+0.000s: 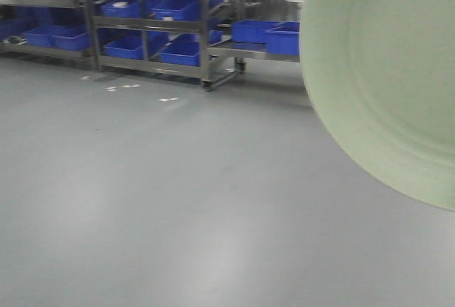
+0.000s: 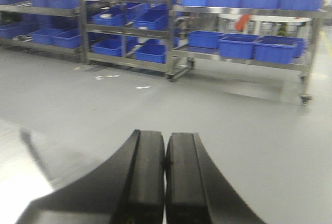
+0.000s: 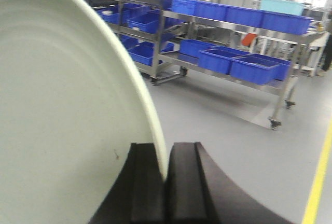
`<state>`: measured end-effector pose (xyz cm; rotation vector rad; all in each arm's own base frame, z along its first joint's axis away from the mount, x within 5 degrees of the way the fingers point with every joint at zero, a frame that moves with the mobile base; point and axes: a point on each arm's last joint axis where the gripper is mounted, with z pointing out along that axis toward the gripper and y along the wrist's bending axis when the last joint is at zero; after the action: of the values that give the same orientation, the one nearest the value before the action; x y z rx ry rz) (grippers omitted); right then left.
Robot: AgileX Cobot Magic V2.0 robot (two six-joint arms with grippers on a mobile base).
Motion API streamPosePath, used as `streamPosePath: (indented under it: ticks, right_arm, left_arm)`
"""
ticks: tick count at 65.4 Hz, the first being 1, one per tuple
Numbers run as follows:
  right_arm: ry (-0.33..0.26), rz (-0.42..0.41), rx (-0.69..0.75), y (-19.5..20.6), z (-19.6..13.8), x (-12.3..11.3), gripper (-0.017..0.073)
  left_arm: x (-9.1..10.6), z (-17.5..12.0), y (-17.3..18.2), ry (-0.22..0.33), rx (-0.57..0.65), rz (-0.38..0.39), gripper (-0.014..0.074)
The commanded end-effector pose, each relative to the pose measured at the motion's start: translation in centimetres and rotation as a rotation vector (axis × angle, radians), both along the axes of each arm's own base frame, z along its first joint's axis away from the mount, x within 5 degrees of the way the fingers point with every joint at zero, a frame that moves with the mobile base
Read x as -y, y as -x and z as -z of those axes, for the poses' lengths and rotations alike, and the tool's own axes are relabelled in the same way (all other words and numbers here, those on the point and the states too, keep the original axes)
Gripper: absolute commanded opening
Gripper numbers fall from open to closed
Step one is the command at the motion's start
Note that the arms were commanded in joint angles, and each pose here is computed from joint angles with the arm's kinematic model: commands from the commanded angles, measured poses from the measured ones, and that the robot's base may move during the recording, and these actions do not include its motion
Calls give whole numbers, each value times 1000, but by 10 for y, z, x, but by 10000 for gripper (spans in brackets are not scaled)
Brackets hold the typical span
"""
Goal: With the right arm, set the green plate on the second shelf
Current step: 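Drive the base to the shelving rack holding the plate in the right gripper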
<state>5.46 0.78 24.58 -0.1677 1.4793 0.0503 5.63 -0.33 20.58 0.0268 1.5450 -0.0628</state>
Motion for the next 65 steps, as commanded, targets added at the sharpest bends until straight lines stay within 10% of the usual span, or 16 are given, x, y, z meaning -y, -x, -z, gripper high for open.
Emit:
streamPosePath:
  ticks: [1, 65]
  right_arm:
    - [-29, -2, 133, 2, -21, 0, 57]
    - [-28, -1, 131, 2, -21, 0, 57]
  left_arm:
    - [0, 5, 0, 20, 59, 0, 130]
    - [0, 5, 0, 20, 59, 0, 130]
